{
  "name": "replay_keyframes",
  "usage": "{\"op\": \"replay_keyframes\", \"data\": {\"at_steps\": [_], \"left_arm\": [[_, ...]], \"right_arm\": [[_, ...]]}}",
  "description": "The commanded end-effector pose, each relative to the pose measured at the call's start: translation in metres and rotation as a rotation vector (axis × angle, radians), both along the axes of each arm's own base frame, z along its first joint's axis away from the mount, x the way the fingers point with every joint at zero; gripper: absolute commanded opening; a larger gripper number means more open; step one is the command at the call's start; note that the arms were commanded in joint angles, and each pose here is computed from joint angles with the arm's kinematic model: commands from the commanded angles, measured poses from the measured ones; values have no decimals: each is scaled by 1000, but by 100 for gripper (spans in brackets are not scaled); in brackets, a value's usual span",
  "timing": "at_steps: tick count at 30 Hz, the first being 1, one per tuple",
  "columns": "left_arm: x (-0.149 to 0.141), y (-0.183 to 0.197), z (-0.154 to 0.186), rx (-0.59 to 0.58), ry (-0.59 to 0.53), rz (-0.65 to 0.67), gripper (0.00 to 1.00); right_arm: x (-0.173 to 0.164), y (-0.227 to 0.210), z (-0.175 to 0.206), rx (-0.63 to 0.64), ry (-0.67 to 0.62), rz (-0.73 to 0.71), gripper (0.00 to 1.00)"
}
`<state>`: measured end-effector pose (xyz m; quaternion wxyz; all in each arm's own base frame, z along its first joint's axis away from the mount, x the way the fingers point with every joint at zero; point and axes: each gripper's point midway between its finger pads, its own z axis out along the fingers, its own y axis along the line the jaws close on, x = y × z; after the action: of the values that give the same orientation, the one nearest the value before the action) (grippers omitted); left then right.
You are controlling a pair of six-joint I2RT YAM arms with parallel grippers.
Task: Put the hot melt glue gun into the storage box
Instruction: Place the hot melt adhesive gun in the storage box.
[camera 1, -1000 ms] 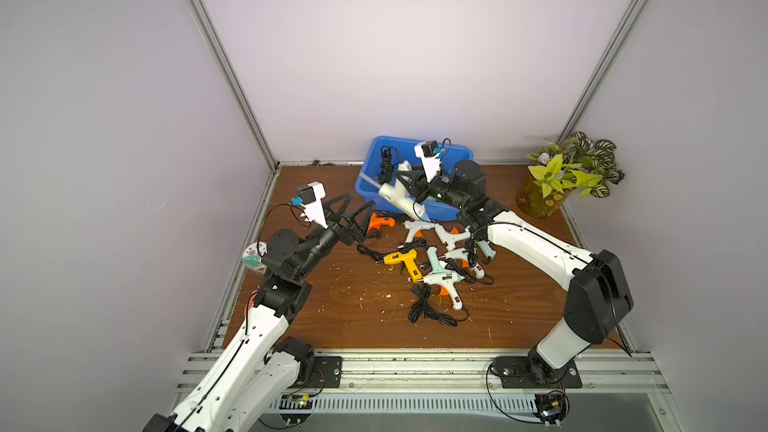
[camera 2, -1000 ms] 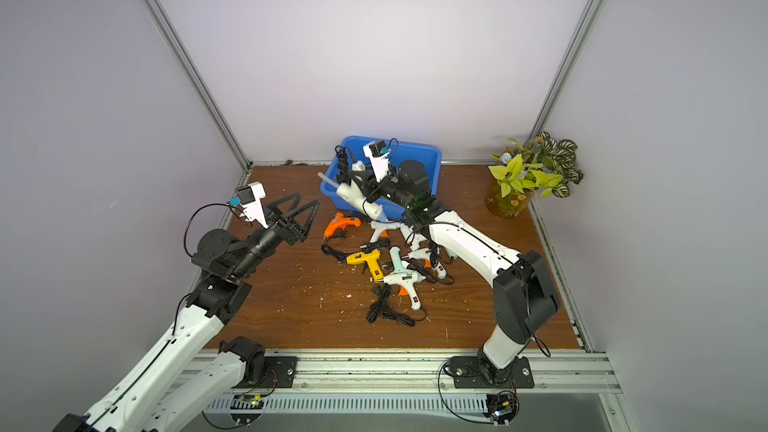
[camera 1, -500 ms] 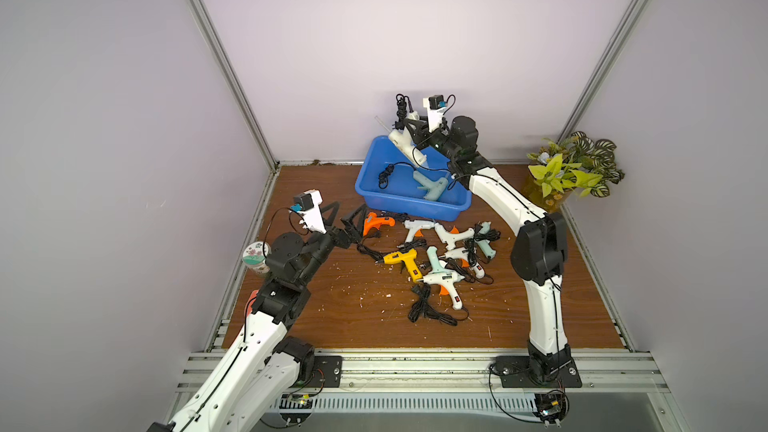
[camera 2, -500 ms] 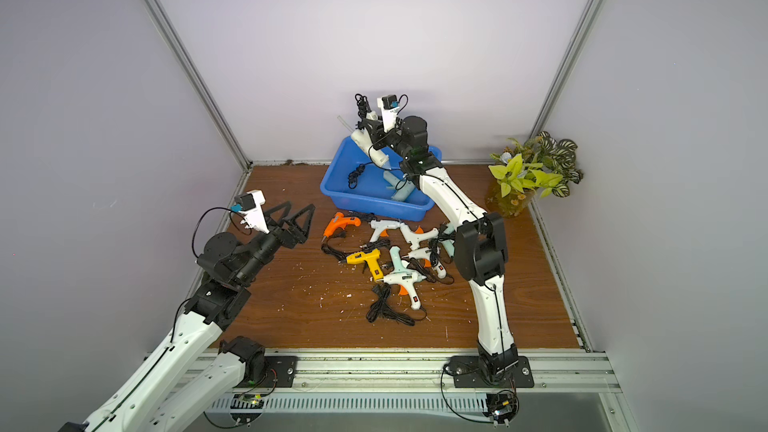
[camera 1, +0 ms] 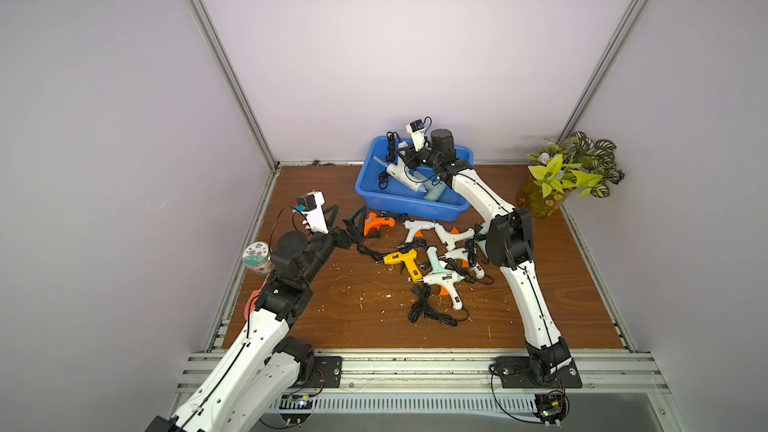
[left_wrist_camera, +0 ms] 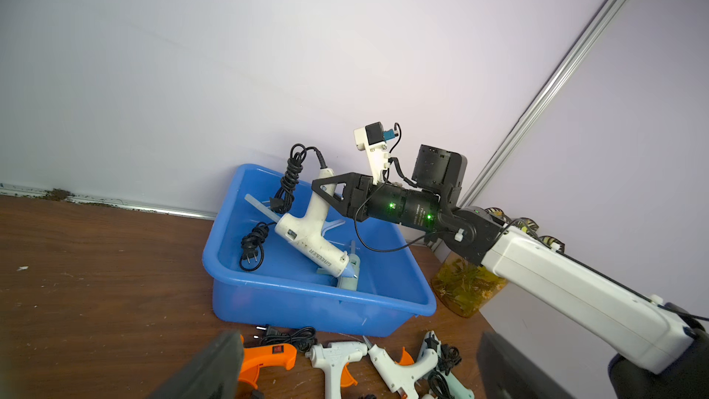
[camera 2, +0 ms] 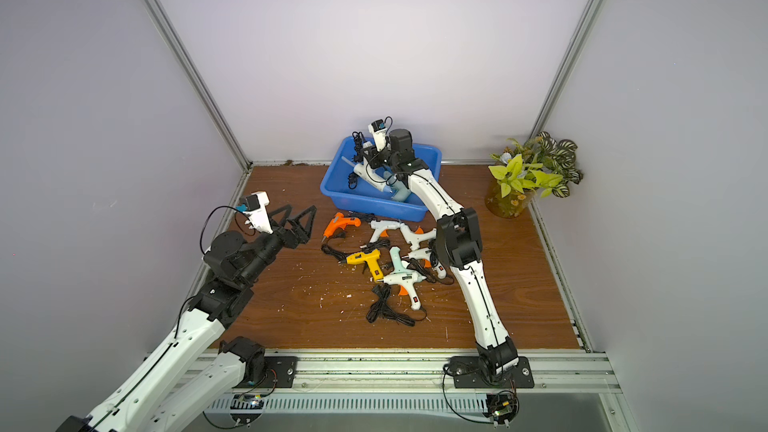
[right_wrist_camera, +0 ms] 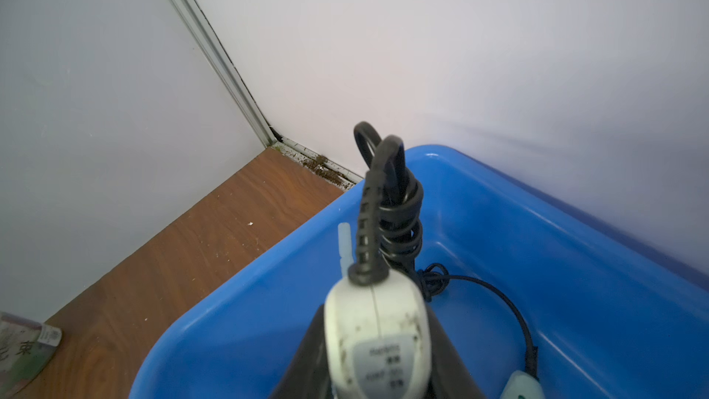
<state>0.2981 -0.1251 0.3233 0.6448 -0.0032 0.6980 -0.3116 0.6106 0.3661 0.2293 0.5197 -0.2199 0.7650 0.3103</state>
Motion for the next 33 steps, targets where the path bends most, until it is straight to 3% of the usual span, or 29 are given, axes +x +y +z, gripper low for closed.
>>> {"op": "replay_keyframes", "data": {"at_steps": [1, 14, 20, 27, 33], "left_arm": [[2, 2, -6, 14, 10, 19, 99], [7, 3, -14, 15, 49, 33, 100], [10, 4, -18, 22, 66, 42, 100], [16, 9, -33, 42, 134, 83, 100], [21, 13, -50, 66, 203, 113, 100]], "right_arm": [[-22, 6, 77, 151, -84, 62, 0], [-12, 6, 22, 237, 110, 46, 0], [11, -7, -4, 198, 154, -54, 18], [29, -22, -22, 201, 204, -124, 27], [37, -39, -37, 143, 221, -223, 49]]}}
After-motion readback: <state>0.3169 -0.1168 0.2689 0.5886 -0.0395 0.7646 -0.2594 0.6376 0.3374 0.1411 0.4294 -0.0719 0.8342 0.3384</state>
